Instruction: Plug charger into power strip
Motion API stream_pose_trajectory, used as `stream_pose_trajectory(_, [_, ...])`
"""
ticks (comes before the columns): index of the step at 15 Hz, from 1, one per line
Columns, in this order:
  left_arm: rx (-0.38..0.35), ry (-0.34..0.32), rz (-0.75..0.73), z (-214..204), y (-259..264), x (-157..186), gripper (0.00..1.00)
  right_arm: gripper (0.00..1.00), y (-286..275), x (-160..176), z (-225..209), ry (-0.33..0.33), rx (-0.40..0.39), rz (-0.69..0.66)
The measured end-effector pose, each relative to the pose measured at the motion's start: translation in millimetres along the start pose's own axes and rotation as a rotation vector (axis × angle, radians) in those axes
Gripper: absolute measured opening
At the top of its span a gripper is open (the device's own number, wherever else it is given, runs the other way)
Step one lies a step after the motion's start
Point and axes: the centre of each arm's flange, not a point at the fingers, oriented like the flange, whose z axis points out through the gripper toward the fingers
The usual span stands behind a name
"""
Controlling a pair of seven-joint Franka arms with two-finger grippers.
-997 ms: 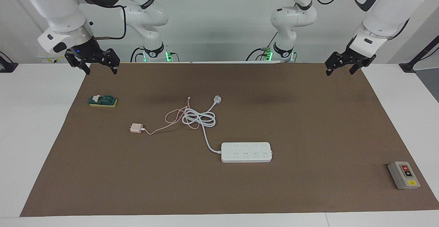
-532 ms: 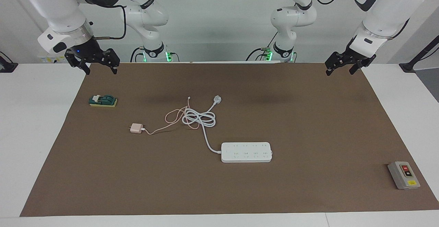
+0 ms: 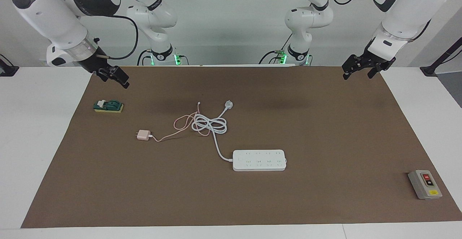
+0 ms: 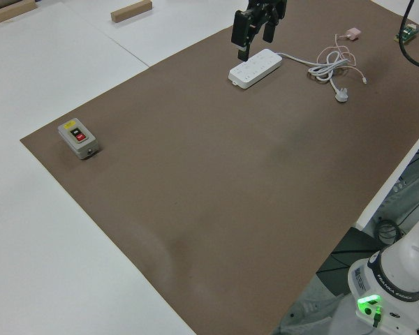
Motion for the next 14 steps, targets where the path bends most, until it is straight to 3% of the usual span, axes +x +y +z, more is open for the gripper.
stream_pose_trajectory(4, [0.0, 0.0, 0.0, 0, 0, 0, 1.0, 1.0, 3, 35, 41, -0.141, 0.109, 0.289])
stream_pose_trajectory(8, [0.0, 0.0, 0.0, 0, 0, 0, 1.0, 1.0, 5, 68, 81, -0.233, 0.196, 0.506])
stream_pose_trajectory(14, [0.0, 0.0, 0.0, 0, 0, 0, 1.0, 1.0, 33, 110, 148, -0.42, 0.327, 0.688])
